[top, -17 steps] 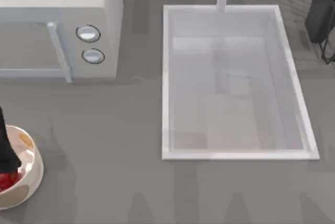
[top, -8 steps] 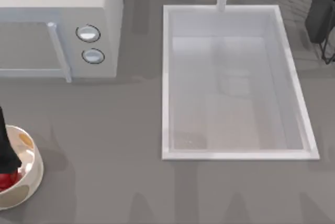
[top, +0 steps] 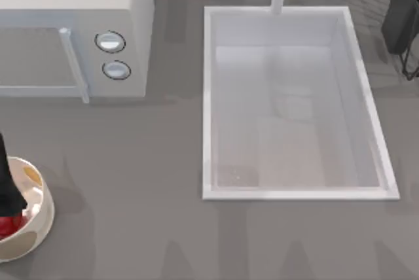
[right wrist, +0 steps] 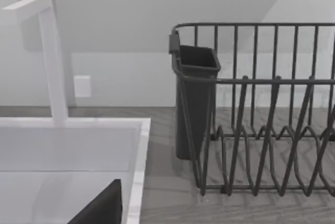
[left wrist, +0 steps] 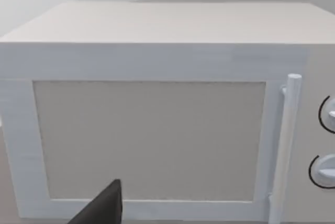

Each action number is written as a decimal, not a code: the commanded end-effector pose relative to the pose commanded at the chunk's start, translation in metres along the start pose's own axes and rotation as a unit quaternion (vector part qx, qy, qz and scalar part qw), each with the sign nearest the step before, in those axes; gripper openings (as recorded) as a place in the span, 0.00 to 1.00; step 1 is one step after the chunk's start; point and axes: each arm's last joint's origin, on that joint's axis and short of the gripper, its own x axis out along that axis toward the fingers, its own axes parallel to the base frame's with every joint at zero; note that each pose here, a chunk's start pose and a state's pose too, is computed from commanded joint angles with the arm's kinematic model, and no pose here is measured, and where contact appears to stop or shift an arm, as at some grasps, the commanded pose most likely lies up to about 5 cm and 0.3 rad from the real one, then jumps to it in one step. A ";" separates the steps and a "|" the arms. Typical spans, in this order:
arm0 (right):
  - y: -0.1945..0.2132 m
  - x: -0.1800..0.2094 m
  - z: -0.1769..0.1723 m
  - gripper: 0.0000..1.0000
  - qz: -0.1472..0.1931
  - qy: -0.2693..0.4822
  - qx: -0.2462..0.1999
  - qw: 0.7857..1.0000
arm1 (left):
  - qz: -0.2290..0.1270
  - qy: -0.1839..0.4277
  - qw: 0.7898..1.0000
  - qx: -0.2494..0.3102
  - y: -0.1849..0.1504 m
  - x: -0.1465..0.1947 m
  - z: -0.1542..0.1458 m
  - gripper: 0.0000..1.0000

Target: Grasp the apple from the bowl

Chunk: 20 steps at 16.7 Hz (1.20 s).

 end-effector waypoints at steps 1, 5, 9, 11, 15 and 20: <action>0.000 0.000 0.000 1.00 0.000 0.000 0.000 1.000 | 0.000 0.000 1.000 0.000 0.000 0.000 0.000 1.00; 0.000 0.000 0.000 1.00 0.000 0.000 0.000 1.000 | 0.000 0.007 1.000 0.000 0.000 0.000 0.002 1.00; 0.000 0.000 0.000 1.00 0.000 0.000 0.000 1.000 | 0.002 0.086 0.996 0.004 0.001 0.004 0.019 1.00; 0.000 0.000 0.000 1.00 0.000 0.000 0.000 1.000 | 0.003 0.157 0.988 0.006 0.001 0.010 0.030 1.00; 0.000 0.000 0.000 1.00 0.000 0.000 0.000 1.000 | 0.004 0.334 0.943 0.010 0.003 0.039 0.050 1.00; 0.000 0.000 0.000 1.00 0.000 0.000 0.000 1.000 | 0.000 0.549 0.835 0.010 0.007 0.093 0.055 1.00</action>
